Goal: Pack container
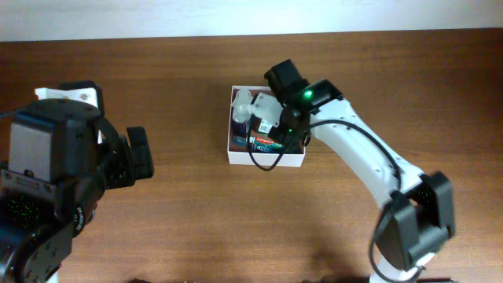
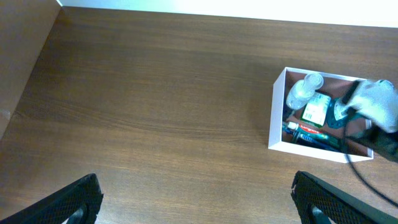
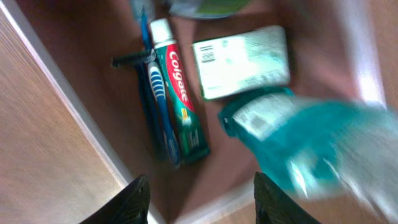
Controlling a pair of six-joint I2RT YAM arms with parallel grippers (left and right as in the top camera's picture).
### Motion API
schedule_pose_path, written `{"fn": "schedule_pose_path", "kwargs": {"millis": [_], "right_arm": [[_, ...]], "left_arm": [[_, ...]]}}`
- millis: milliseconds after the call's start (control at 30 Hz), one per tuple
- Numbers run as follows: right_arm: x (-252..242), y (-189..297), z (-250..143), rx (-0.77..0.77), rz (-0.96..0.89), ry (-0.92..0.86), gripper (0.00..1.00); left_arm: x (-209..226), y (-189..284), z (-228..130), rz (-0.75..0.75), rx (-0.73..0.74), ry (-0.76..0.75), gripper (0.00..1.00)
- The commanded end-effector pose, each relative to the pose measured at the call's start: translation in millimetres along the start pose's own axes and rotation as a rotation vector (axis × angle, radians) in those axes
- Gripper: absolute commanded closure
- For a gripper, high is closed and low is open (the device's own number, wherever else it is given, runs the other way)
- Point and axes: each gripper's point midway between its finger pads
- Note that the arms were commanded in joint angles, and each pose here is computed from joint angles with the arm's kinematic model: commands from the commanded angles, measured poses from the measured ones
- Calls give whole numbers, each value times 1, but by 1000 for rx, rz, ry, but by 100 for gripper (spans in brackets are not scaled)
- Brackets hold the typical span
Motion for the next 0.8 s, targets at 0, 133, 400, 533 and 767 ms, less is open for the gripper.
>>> {"fn": "schedule_pose_path", "kwargs": {"millis": [0, 133, 400, 533, 767], "right_arm": [[-28, 79, 11, -180, -63, -318, 51], [-60, 121, -12, -252, -101, -535, 47], [-92, 152, -68, -229, -139, -818, 1], [-90, 149, -74, -197, -135, -836, 1], [-88, 145, -80, -160, -136, -835, 1]], "left_arm": [[4, -1, 0, 18, 2, 3, 1], [4, -1, 0, 18, 2, 3, 1], [4, -1, 0, 18, 2, 3, 1], [4, -1, 0, 18, 2, 3, 1], [4, -1, 0, 18, 2, 3, 1]]}}
Point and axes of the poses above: each gripper's point midway between its finger pads, its own y axis back along the fingers, its own x axis along the line the jaws close on, z = x × y, and after that the axes turned 13 degrees about -y, right-handed
